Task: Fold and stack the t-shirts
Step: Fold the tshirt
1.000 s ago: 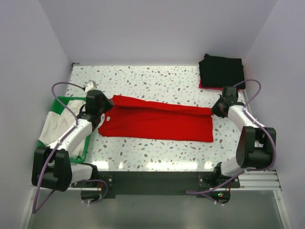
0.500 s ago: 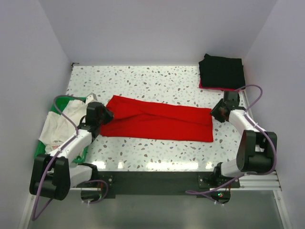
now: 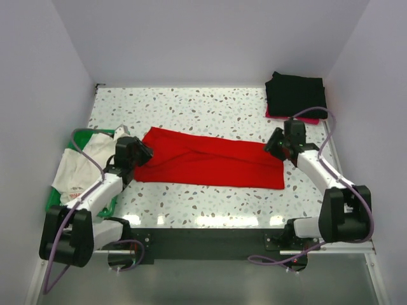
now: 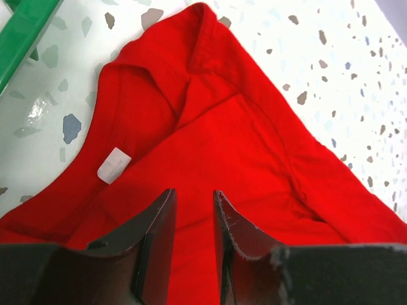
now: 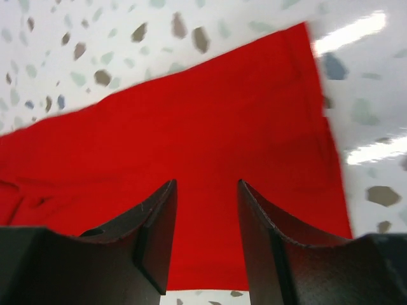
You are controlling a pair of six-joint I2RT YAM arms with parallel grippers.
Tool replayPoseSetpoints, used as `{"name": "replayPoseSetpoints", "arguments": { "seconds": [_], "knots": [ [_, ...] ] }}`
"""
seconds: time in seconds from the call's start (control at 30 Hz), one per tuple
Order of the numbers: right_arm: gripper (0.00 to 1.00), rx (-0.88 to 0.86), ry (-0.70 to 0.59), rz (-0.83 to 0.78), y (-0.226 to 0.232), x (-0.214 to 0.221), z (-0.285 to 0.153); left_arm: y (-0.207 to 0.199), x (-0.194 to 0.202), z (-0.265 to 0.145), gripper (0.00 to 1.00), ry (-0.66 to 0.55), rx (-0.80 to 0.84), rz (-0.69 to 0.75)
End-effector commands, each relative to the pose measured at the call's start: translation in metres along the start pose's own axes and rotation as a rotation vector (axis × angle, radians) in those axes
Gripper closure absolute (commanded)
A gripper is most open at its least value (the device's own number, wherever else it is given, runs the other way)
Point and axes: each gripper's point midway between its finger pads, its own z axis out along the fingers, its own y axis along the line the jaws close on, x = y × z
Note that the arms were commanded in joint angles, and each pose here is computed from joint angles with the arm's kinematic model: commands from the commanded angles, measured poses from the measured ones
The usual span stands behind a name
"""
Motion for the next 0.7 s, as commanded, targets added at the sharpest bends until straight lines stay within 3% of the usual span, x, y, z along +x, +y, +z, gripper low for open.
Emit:
{"name": "replayPoseSetpoints", "arguments": {
  "seconds": [0.0,0.2,0.67],
  "knots": [
    [0.53,-0.091,-0.051,-0.088,0.05,-0.014,-0.001,-0.019,-0.022,0.012,0.66,-0.052,0.012,-0.016],
    [0.53,-0.175,0.011,-0.221,0.101,0.018,0.01,-0.037,-0.033,0.051,0.61,-0.024,-0.04,0.049],
    [0.53,-0.194,0.045,-0.293,0.106,0.03,0.019,-0.051,-0.015,0.114,0.58,0.121,-0.109,0.207]
  ]
}}
